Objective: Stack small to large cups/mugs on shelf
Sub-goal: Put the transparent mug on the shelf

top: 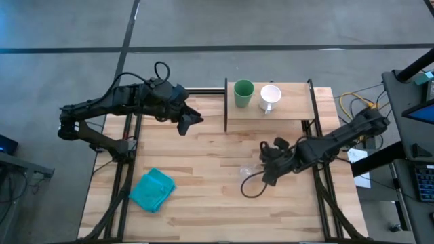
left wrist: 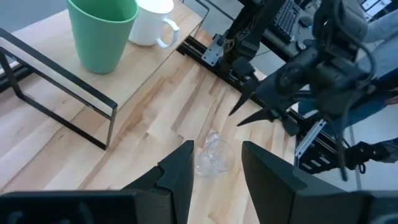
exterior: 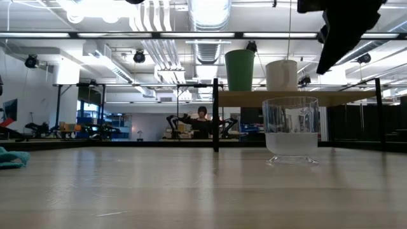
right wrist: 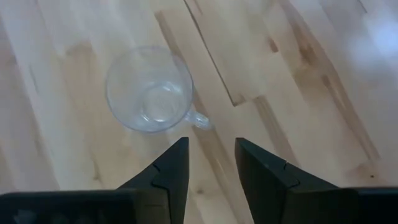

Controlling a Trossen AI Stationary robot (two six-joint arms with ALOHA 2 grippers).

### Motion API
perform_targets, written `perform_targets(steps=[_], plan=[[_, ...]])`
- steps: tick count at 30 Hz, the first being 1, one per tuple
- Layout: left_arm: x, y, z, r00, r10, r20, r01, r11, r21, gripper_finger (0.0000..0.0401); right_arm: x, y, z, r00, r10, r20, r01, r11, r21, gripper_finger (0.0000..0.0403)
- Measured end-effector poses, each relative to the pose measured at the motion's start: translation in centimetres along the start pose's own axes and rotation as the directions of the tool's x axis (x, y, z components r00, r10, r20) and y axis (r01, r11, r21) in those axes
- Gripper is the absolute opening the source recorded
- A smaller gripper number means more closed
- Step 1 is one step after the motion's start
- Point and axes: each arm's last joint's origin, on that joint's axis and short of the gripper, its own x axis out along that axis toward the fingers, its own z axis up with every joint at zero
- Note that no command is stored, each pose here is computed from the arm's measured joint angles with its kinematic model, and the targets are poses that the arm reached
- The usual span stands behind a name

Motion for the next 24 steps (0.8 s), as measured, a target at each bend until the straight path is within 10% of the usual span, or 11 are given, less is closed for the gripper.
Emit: perform_targets(steps=[12,24], plan=[[0.0,-0.1,0.0,1.0,-0.019,-0.009,0.019,1.0,-0.003,0.0121,2.1,0.6,-0.4,0.998,-0.039,-0.056,0.02,0.955,-0.297,0.0104],[0.0,-0.1,0.0,1.0,-0.021,-0.012,0.021,1.0,-0.003,0.0121,2.6,0.7,0.4,0.997,0.077,-0.026,-0.082,0.947,-0.312,0.0098]])
